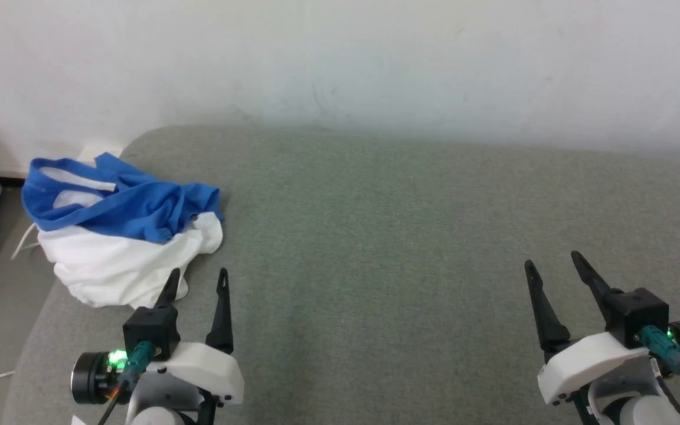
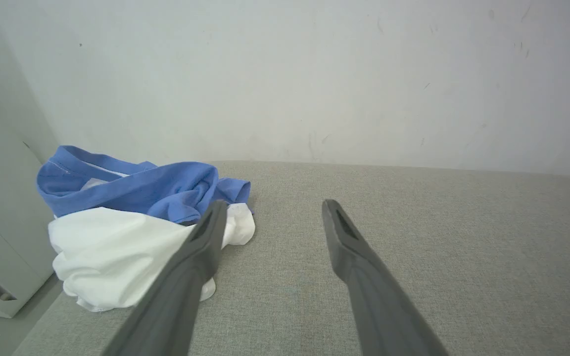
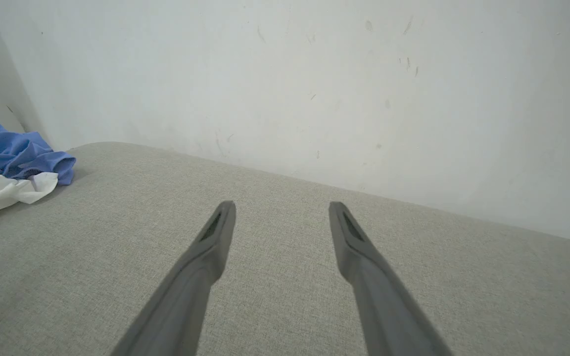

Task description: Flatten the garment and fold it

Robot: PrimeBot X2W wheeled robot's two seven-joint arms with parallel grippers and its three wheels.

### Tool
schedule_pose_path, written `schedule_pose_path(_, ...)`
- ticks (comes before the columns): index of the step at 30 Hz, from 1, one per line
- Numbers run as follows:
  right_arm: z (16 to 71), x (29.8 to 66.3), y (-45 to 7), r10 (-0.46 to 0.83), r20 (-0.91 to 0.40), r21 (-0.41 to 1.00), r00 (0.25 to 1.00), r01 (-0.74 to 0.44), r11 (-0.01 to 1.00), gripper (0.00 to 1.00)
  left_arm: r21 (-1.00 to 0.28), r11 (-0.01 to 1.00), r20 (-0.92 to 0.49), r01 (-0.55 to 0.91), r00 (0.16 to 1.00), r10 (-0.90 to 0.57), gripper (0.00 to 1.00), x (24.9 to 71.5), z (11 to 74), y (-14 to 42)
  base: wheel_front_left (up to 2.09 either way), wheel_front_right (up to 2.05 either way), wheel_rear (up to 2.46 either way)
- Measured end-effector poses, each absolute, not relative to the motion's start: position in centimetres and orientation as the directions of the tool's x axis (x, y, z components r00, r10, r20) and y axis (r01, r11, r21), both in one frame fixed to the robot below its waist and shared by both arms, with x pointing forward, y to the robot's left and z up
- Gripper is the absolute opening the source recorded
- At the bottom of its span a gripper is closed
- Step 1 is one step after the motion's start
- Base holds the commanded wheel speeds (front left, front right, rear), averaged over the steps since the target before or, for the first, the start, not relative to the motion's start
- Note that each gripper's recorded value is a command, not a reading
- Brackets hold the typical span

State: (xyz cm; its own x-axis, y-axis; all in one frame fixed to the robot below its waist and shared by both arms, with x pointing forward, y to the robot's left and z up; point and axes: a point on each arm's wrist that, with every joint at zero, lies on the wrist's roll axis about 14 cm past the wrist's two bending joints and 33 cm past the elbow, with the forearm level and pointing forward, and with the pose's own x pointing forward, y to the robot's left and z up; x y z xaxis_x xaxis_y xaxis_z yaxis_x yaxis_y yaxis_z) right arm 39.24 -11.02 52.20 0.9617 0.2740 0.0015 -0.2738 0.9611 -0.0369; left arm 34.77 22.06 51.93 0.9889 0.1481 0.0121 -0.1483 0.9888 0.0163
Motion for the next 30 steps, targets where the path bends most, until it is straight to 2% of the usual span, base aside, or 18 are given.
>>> schedule_pose_path(30,53.1,40.7,-4.6,0.436,0.048,-0.021,0.899,-0.435,0.9,1.0,-0.007,0.943,0.034,-0.333,0.942,0.333,1.0,31.0,51.6,27.3,0.0,0.0,0.0)
